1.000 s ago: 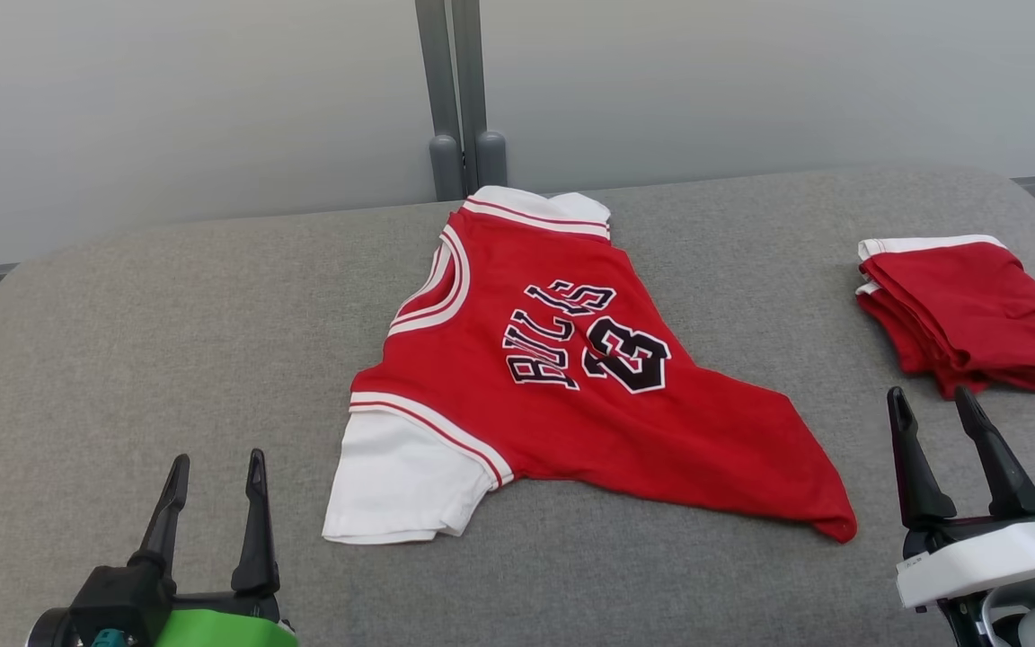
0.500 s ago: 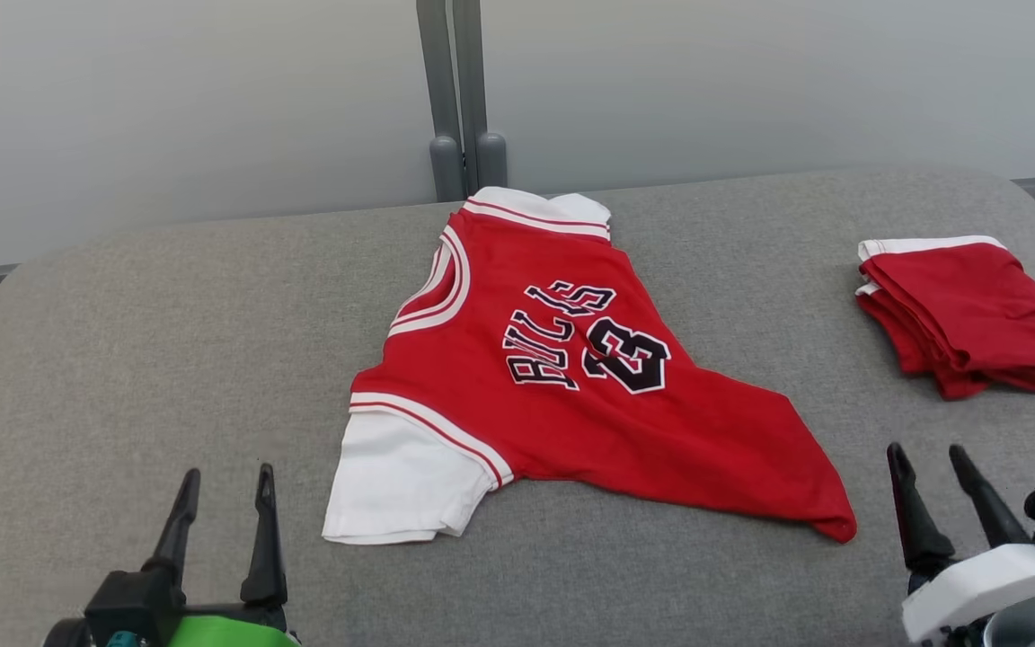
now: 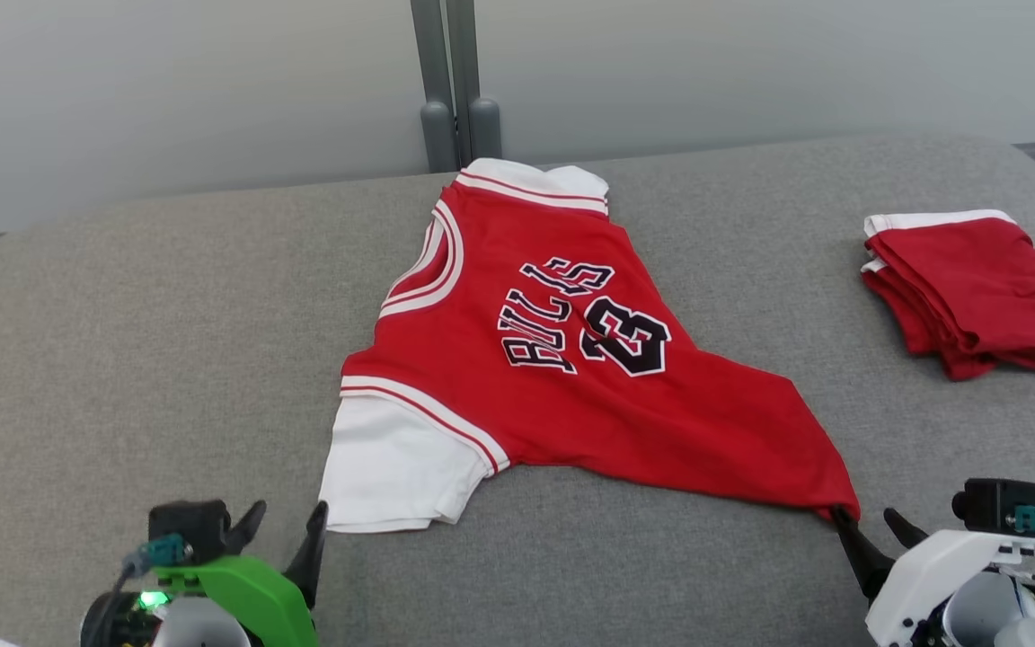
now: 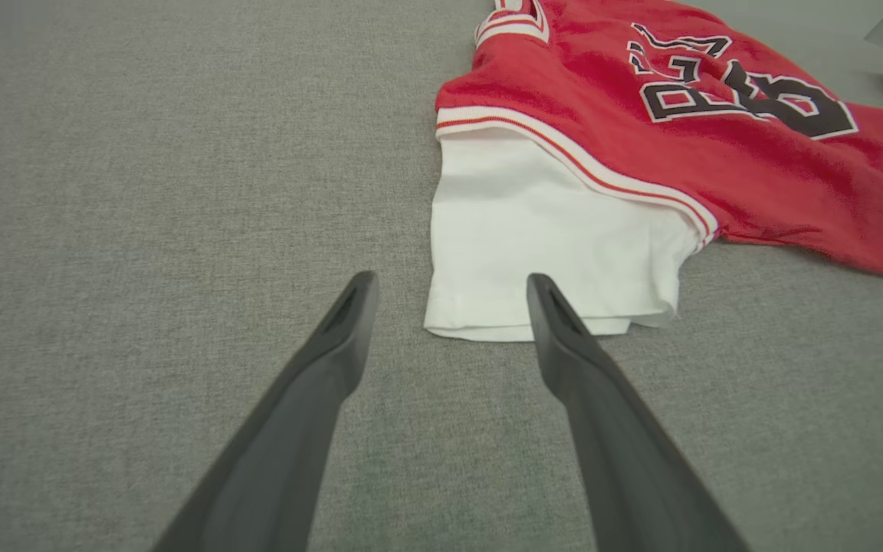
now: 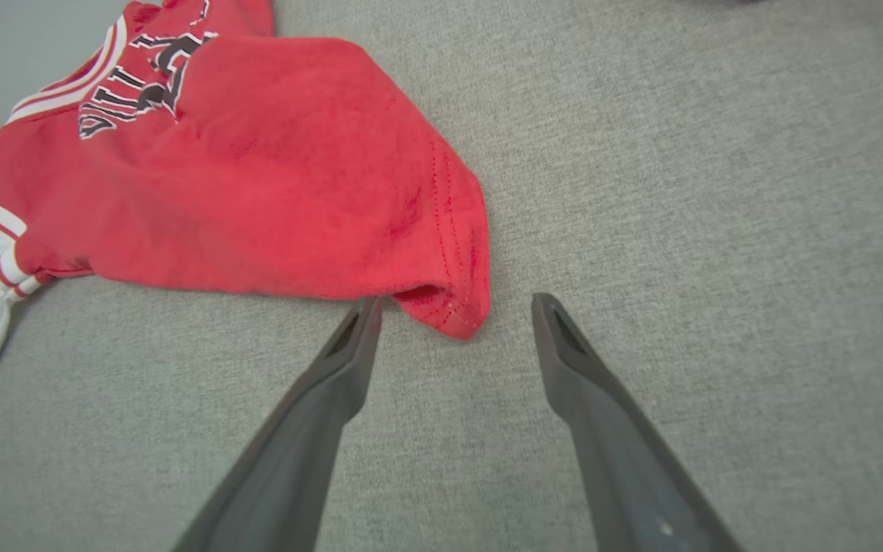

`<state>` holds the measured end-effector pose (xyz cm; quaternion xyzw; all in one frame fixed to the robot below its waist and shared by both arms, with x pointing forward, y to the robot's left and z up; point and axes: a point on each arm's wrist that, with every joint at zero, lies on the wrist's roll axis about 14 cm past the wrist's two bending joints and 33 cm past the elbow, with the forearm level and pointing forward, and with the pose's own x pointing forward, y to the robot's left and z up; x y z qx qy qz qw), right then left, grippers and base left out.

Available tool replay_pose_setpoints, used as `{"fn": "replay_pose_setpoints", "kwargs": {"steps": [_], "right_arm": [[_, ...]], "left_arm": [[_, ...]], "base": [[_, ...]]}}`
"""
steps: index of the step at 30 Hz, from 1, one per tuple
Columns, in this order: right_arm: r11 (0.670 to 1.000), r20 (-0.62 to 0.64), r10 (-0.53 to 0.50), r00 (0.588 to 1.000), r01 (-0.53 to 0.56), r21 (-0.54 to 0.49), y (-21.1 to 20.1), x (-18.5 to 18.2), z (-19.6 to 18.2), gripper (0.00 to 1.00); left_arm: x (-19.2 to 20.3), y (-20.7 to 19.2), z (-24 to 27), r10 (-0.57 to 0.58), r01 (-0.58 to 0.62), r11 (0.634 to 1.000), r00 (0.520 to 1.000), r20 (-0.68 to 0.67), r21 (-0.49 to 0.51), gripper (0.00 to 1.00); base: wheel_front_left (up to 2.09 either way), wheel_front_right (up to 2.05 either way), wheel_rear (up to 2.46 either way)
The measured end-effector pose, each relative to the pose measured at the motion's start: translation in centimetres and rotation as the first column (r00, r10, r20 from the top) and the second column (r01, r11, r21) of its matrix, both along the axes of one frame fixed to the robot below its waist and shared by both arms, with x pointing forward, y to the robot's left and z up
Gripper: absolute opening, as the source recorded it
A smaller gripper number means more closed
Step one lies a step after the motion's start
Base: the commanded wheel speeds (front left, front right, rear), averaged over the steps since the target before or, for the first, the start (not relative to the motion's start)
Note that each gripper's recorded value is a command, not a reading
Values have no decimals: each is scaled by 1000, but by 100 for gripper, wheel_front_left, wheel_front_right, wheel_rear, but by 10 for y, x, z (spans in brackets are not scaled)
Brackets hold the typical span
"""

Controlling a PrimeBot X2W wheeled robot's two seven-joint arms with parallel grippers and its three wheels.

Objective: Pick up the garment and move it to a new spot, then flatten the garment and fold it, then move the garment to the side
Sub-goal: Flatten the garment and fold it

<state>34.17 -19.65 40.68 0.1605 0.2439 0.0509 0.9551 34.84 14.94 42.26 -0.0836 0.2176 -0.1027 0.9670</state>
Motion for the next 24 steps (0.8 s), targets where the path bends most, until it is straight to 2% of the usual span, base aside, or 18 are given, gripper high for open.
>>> {"fn": "replay_pose_setpoints", "kwargs": {"steps": [6, 13, 24], "right_arm": [[1000, -51, 14, 999, -13, 25, 10, 15, -11, 100], [999, -89, 29, 996, -27, 31, 17, 23, -24, 100], [999, -79, 17, 997, -13, 48, 19, 29, -28, 100]], "left_arm": [[15, -11, -12, -71, 68, 997, 992, -105, -28, 100], [22, -11, -45, -87, 84, 996, 967, -240, -24, 100], [27, -12, -61, -97, 97, 995, 956, -278, -13, 100]], "base": [[0, 0, 0], [0, 0, 0], [0, 0, 0]]}}
